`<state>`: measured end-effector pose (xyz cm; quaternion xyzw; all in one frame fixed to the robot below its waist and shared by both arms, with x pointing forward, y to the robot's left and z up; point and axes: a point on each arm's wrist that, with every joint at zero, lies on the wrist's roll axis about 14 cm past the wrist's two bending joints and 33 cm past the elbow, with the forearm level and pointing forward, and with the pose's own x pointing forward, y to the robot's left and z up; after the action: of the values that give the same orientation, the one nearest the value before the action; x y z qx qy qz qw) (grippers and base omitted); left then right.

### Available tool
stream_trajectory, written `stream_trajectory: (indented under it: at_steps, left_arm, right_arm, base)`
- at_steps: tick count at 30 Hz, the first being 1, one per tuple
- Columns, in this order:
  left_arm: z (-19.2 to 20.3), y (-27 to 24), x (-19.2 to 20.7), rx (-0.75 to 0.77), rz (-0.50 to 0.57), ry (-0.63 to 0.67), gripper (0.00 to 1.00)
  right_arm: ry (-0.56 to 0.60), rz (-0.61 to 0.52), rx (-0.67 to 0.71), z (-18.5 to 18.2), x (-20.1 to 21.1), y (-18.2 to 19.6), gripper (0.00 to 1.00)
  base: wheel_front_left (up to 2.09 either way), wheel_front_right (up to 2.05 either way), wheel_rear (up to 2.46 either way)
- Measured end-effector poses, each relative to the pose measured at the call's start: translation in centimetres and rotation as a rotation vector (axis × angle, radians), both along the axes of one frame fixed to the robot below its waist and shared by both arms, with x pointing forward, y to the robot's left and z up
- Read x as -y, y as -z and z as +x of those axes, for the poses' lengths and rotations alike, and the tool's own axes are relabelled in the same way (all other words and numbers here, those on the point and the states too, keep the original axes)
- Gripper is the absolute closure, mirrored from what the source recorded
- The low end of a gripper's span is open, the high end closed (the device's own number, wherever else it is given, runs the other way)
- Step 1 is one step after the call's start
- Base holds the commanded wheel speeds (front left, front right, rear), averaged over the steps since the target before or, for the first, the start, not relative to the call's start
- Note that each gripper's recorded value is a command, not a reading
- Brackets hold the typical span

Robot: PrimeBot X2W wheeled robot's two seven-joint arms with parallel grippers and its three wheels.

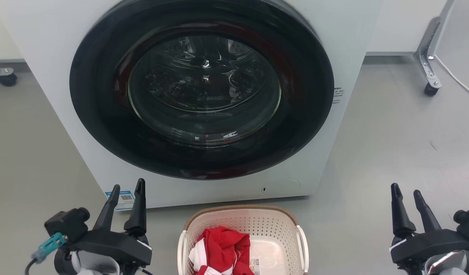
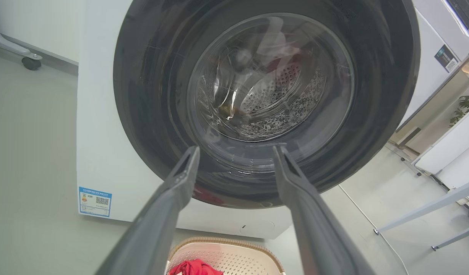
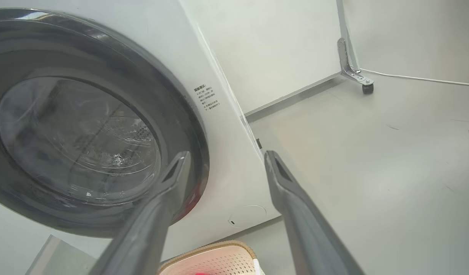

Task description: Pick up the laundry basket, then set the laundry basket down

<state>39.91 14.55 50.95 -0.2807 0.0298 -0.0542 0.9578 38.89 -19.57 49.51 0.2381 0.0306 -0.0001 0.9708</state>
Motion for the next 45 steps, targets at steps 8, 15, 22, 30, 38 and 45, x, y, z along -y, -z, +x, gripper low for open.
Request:
stream_trajectory:
  at_steps: [8,15,22,30,38,45]
  left_arm:
    - [0.0,-0.6,0.0,0.047,0.126,-0.004,0.0]
    - [-0.3,-0.9,0.1,0.079,0.201,-0.016,0.0]
    - [-0.6,-0.9,0.3,0.104,0.274,-0.022,0.0]
    - [-0.9,-0.7,0.6,0.135,0.369,-0.023,0.0]
    - [-0.9,-0.7,0.9,0.151,0.417,-0.018,0.0]
    - [-0.9,-0.4,0.7,0.139,0.414,-0.025,0.0]
  right_arm:
    - [-0.032,-0.178,0.027,-0.1,-0.6,-0.3,0.0]
    - [-0.047,-0.284,0.052,-0.2,-1.0,-0.5,0.0]
    - [-0.056,-0.381,0.071,-0.4,-1.2,-0.5,0.0]
    - [-0.059,-0.468,0.091,-0.5,-1.3,-0.3,0.0]
    - [-0.068,-0.52,0.095,-0.5,-1.4,0.0,0.0]
    - [-0.068,-0.519,0.086,-0.5,-1.2,0.2,0.0]
  base:
    - [0.0,0.0,0.0]
    - [0.0,0.0,0.0]
    - [0.0,0.0,0.0]
    - [0.0,0.0,0.0]
    - [0.0,0.0,0.0]
    - [0.0,0.0,0.0]
